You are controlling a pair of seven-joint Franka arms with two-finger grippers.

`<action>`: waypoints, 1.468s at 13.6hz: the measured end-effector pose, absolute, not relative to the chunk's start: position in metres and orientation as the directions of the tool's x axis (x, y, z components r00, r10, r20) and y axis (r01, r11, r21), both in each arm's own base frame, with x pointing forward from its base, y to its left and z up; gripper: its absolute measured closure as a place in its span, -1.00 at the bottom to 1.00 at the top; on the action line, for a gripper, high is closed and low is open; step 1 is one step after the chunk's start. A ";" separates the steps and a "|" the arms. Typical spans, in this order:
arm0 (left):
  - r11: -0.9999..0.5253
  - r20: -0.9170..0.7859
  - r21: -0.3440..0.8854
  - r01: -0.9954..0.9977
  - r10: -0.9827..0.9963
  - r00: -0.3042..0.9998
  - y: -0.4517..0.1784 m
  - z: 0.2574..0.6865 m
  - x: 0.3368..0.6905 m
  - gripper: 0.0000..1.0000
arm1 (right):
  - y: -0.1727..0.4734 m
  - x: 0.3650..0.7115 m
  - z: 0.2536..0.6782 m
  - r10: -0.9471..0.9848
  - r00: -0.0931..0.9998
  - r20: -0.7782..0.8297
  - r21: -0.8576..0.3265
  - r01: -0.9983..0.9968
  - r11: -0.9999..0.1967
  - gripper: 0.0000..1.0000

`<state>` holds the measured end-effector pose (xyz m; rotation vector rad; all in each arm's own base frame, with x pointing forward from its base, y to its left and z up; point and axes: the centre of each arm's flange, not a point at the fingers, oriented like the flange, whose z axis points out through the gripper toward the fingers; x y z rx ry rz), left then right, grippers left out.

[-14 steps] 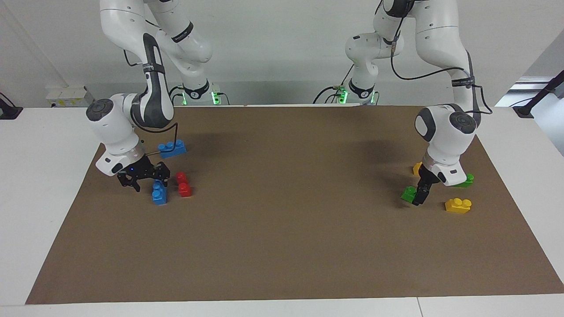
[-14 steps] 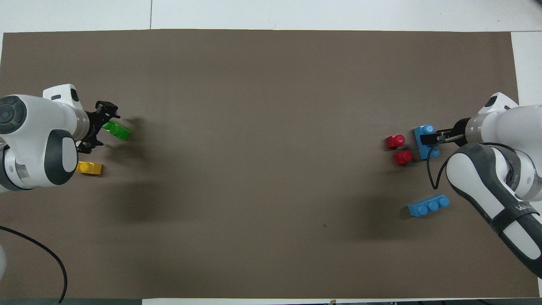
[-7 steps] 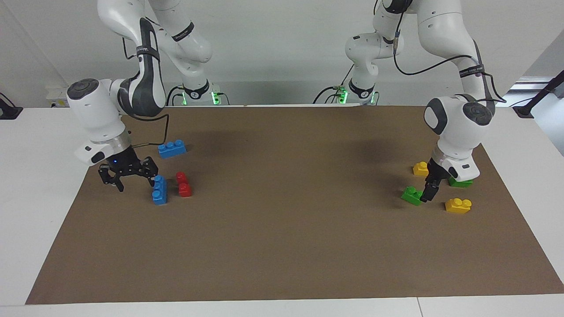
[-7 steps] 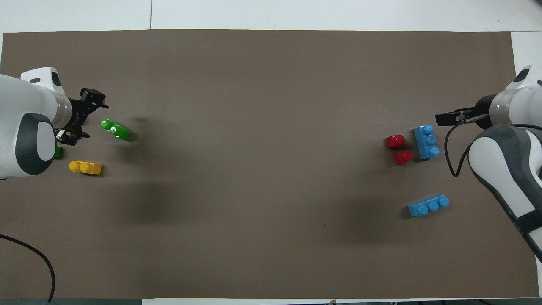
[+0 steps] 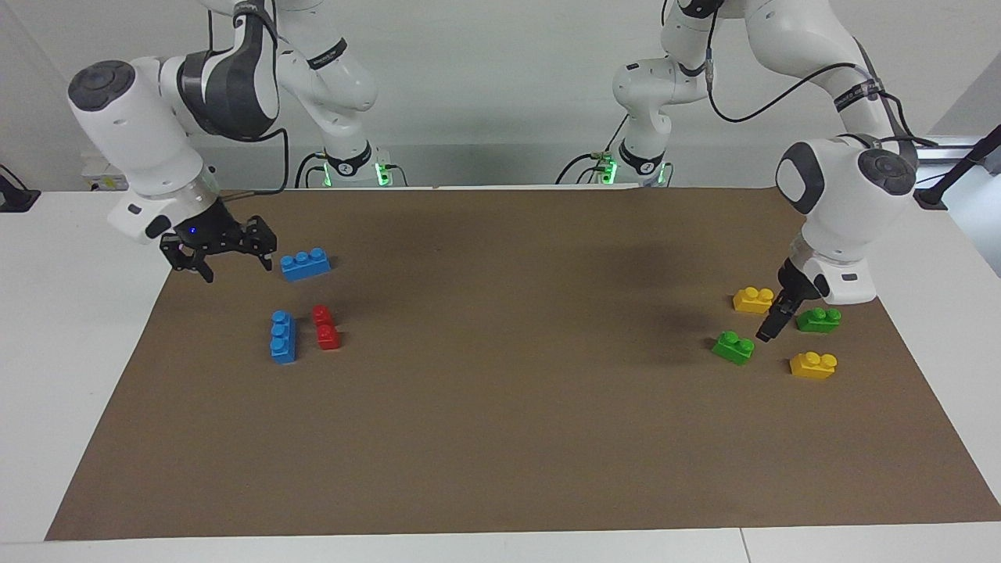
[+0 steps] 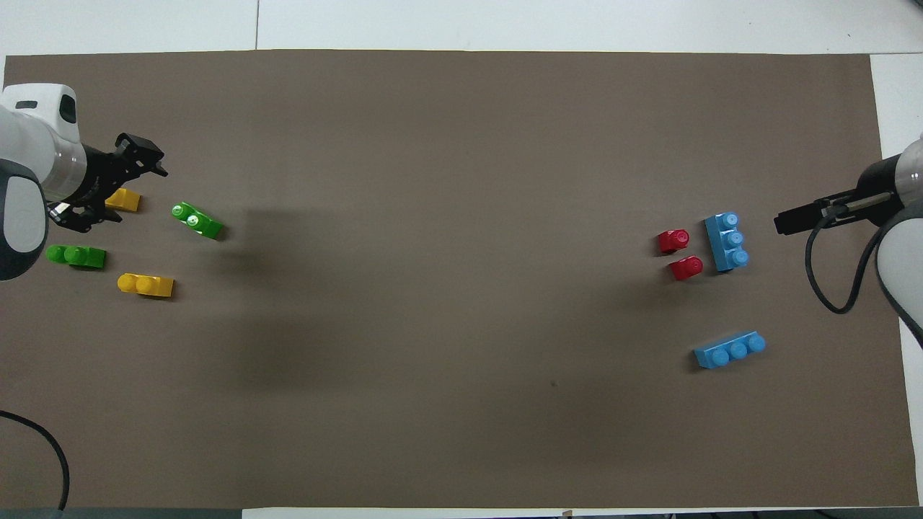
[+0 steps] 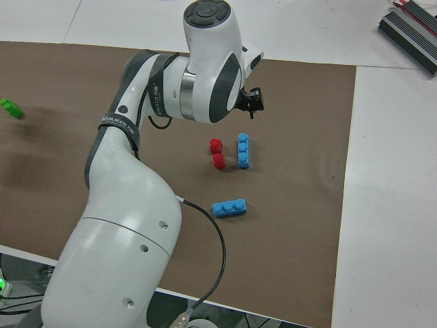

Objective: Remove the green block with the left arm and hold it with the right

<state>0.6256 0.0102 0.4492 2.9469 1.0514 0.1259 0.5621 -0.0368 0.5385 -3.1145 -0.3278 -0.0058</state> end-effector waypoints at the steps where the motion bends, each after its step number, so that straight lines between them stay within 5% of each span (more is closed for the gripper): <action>1: -0.805 0.072 0.030 0.592 0.592 0.802 0.010 0.462 0.623 -1.00 | -0.028 0.557 0.559 0.189 0.982 -0.010 -0.008 0.189 -0.982 -1.00; 11: -0.987 0.025 -0.026 0.157 0.156 0.987 -0.004 0.582 0.570 -1.00 | 0.014 0.521 0.618 0.113 0.987 -0.113 0.008 0.115 -0.993 -1.00; 20: -0.998 -0.010 -0.036 0.051 0.051 0.999 -0.014 0.614 0.542 -1.00 | 0.011 0.520 0.629 0.050 0.997 -0.059 -0.010 0.049 -0.999 -1.00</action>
